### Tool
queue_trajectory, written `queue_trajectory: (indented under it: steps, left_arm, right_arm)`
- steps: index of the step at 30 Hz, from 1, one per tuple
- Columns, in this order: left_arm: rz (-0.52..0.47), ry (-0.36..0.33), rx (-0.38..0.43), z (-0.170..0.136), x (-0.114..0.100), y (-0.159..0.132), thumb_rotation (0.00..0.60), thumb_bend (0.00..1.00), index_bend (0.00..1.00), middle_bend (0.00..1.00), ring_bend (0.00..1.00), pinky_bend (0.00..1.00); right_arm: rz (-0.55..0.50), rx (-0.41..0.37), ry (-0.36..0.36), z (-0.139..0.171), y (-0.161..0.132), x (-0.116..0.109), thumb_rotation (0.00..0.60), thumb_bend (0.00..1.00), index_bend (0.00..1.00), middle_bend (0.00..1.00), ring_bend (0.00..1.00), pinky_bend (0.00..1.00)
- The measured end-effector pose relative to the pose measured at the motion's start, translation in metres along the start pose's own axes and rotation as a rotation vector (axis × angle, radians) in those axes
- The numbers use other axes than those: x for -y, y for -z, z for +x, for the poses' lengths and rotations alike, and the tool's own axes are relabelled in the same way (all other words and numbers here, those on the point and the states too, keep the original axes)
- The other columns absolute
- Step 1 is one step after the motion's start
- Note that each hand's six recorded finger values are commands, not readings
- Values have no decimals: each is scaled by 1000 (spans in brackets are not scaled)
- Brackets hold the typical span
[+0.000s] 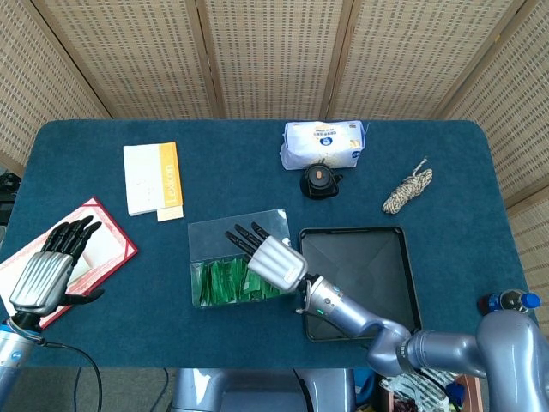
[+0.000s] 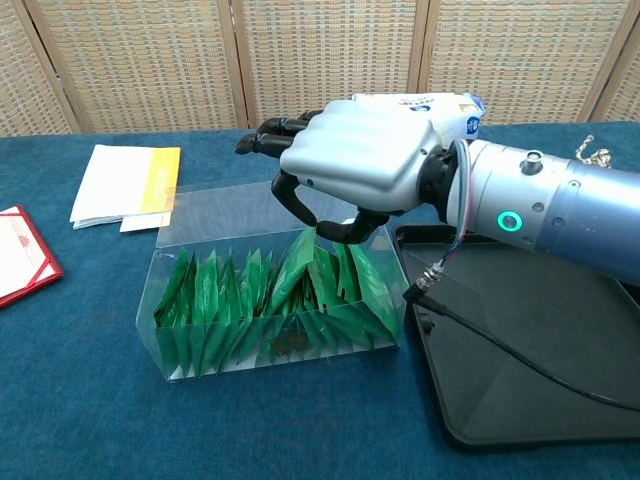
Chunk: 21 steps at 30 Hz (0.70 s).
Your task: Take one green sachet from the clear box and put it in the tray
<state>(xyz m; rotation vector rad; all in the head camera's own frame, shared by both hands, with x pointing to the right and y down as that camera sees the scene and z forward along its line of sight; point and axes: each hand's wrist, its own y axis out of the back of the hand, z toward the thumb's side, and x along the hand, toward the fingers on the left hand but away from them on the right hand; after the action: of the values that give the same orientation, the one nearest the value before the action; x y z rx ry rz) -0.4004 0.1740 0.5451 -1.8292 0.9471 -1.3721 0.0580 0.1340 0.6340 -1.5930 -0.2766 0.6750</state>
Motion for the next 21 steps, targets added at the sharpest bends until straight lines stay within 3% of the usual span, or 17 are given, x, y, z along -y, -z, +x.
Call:
queue_trajectory:
  steps: [10, 21]
  left_arm:
    - [0, -2, 10, -2, 0, -2, 600, 59, 0, 0, 0, 0]
    - [-6, -10, 18, -4, -3, -4, 600, 59, 0, 0, 0, 0]
  right_arm:
    - [5, 13, 39, 18, 13, -19, 600, 581, 630, 139, 0, 246]
    - [46, 31, 121, 47, 31, -64, 600, 581, 632, 141, 0, 246]
